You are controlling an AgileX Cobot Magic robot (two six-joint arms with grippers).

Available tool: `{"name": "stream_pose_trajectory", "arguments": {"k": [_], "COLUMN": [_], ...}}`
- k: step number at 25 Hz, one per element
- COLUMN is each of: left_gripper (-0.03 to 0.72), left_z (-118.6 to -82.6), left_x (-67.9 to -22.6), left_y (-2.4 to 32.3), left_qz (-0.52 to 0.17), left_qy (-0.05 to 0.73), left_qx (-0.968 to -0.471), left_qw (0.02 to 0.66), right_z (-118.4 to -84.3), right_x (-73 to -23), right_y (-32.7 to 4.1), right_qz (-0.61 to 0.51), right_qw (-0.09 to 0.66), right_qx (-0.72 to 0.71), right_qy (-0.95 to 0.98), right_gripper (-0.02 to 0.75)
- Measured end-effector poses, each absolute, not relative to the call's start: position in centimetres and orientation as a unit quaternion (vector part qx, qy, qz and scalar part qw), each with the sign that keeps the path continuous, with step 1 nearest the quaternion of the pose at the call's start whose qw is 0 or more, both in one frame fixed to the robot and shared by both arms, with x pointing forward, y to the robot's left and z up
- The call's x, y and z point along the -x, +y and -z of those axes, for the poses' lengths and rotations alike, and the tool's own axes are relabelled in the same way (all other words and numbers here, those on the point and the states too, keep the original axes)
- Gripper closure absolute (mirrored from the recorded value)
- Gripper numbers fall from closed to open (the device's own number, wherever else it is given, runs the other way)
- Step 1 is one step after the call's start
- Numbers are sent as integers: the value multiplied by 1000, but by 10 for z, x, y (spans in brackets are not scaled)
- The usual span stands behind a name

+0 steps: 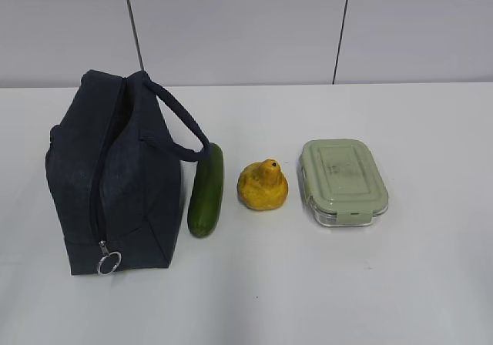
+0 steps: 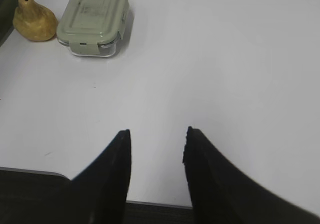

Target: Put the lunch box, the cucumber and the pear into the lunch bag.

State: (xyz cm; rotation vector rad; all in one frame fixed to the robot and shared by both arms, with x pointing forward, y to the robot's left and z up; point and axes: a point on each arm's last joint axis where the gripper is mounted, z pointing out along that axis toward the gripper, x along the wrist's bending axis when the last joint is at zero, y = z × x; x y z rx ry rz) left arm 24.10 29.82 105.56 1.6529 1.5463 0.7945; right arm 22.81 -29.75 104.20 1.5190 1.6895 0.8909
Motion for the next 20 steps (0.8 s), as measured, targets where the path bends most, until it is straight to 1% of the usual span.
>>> {"name": "stream_pose_trajectory", "arguments": {"k": [20], "left_gripper": [222], "left_z": [-1056], "left_x": [-241], "left_y": [298], "left_qz": [-309], "left_qy": [601], "left_qx": [-642], "left_qw": [363], "right_z": [-1042], "right_x": [-228], "right_y": [-298], "right_qz": [-342], "right_qw": [344], "right_qx": [-585], "right_qy": [650], "right_gripper": [422]}}
